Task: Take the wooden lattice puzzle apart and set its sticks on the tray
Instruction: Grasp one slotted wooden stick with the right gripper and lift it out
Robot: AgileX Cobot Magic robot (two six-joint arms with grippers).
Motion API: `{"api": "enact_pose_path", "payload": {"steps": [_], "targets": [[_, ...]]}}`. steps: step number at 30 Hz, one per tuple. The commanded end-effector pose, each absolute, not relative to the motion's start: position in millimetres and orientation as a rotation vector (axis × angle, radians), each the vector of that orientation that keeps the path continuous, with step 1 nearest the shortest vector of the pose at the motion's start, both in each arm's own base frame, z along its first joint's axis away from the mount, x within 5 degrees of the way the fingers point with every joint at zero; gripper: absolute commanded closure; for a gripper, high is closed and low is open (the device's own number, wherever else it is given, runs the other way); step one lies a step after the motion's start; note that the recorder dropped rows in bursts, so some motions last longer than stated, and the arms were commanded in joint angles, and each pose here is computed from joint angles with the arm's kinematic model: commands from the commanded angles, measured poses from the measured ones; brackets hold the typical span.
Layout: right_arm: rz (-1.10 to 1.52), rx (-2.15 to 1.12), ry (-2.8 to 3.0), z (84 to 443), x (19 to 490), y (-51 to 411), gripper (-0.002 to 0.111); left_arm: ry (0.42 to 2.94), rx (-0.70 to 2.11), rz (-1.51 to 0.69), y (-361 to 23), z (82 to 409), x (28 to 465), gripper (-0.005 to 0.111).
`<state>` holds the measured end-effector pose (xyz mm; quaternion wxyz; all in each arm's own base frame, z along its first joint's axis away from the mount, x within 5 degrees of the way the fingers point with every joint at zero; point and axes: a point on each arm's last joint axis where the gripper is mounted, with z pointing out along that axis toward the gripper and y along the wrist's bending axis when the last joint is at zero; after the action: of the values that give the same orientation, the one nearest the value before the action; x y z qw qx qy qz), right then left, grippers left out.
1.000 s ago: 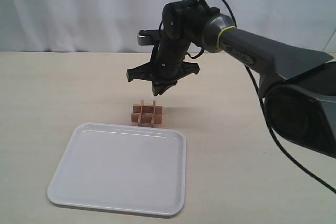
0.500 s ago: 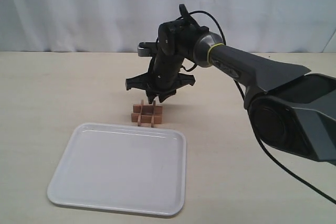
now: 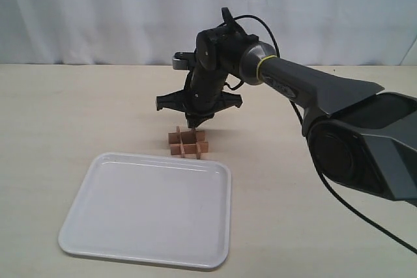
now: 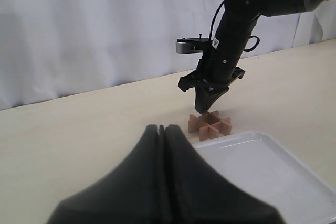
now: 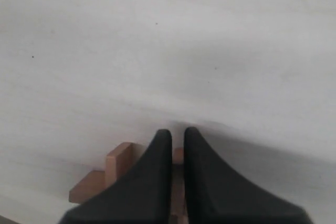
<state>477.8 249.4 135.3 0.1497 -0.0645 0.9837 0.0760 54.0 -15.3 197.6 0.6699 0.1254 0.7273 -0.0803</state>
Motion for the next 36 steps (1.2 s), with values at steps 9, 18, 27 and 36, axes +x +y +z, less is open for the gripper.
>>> {"api": "enact_pose_path", "payload": {"steps": [9, 18, 27, 36], "targets": [[0.178, -0.178, 2.816, 149, 480, 247, 0.104, 1.634, 0.275, -0.195, -16, 198, 54, 0.107], [0.173, -0.206, 2.813, 181, 478, 245, 0.104, 1.634, 0.275, -0.195, -16, 198, 54, 0.107], [0.19, -0.405, 2.721, 220, 466, 256, 0.104, 1.634, 0.275, -0.195, -16, 198, 54, 0.107], [0.226, -0.643, 2.616, 252, 429, 301, 0.104, 1.634, 0.275, -0.195, -16, 198, 54, 0.107]]}}
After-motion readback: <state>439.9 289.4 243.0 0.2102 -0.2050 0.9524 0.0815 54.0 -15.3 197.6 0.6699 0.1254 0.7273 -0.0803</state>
